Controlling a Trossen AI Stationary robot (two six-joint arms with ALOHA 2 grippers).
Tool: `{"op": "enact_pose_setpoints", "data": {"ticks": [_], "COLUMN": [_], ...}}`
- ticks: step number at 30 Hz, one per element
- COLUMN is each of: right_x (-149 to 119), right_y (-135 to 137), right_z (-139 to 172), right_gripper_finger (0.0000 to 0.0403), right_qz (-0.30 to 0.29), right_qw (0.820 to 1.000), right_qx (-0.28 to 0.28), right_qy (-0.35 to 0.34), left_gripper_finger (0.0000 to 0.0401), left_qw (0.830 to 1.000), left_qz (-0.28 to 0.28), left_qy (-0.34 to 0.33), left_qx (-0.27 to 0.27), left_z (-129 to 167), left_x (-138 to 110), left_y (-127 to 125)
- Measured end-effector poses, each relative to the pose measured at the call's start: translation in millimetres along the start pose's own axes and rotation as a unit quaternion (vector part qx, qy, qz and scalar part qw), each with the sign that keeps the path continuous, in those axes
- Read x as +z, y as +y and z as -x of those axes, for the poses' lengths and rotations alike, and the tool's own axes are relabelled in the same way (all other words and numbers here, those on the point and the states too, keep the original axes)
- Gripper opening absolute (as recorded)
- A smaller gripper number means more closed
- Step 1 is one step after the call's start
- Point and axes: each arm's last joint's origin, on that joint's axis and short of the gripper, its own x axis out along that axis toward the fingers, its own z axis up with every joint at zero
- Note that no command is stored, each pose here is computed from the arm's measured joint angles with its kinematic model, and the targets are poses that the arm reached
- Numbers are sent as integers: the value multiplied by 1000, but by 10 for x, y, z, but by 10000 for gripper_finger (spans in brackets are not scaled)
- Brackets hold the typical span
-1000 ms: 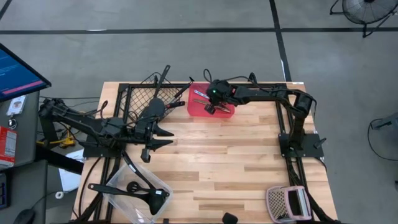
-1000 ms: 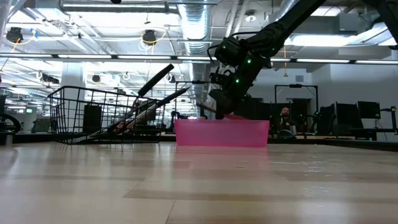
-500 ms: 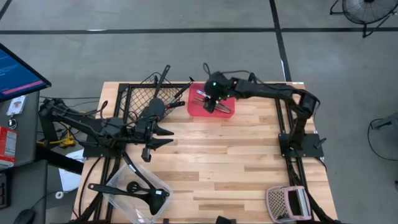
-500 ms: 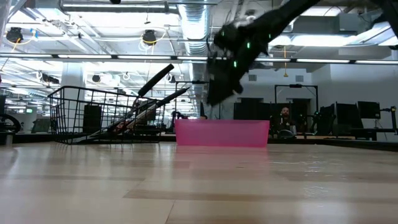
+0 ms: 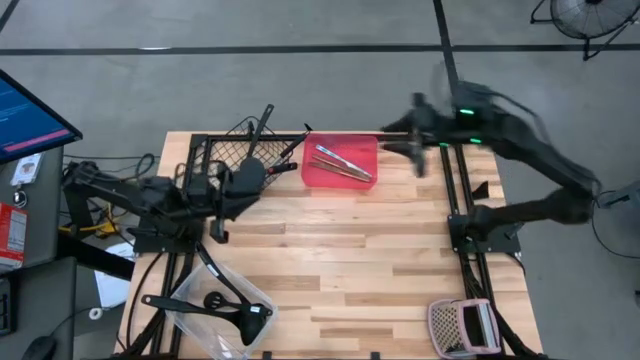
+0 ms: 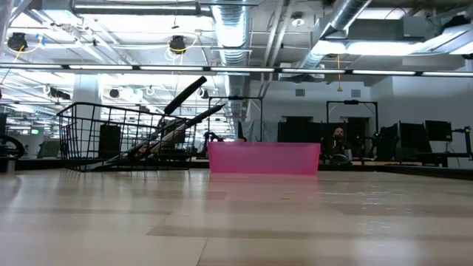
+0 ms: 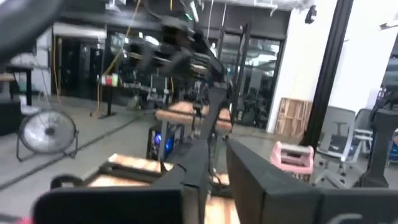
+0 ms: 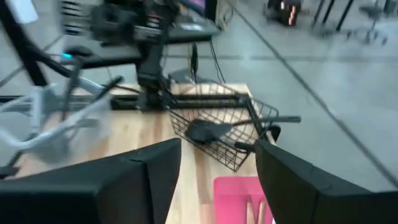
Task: Pick & Place Kitchen Items
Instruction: Return to Home Position
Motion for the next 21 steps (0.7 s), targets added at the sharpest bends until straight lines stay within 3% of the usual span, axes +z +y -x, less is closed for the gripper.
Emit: {"op": "enact_pose_setpoints", "data": {"ticks": [5, 8, 12, 15, 18, 21], "right_x": [-111, -396, -878, -1214, -1562, -1724], "right_y": [319, 462, 586, 662, 704, 700], "right_z": [781, 1043, 1304, 1427, 1409, 1298], "right_gripper_finger": [192, 185, 177, 171, 166, 161], "right_qz": [20, 13, -2, -13, -39, -66], "right_qw": [998, 994, 978, 953, 937, 923], "right_qx": [23, 31, -6, -22, -28, -14], "right_qy": [-61, -109, -210, -302, -345, -379], "left_gripper_finger": [5, 3, 1, 1, 1, 1], "left_qw": [1000, 1000, 999, 1000, 1000, 999], "left_qz": [-10, -9, -5, -3, 13, 32], "left_qy": [-24, -26, -32, -30, -25, -12], "left_qx": [-1, -2, -2, -6, -7, -7], "left_z": [104, 148, 211, 261, 308, 360], "left_x": [103, 129, 168, 180, 96, -72], "left_y": [43, 62, 90, 111, 139, 176]}}
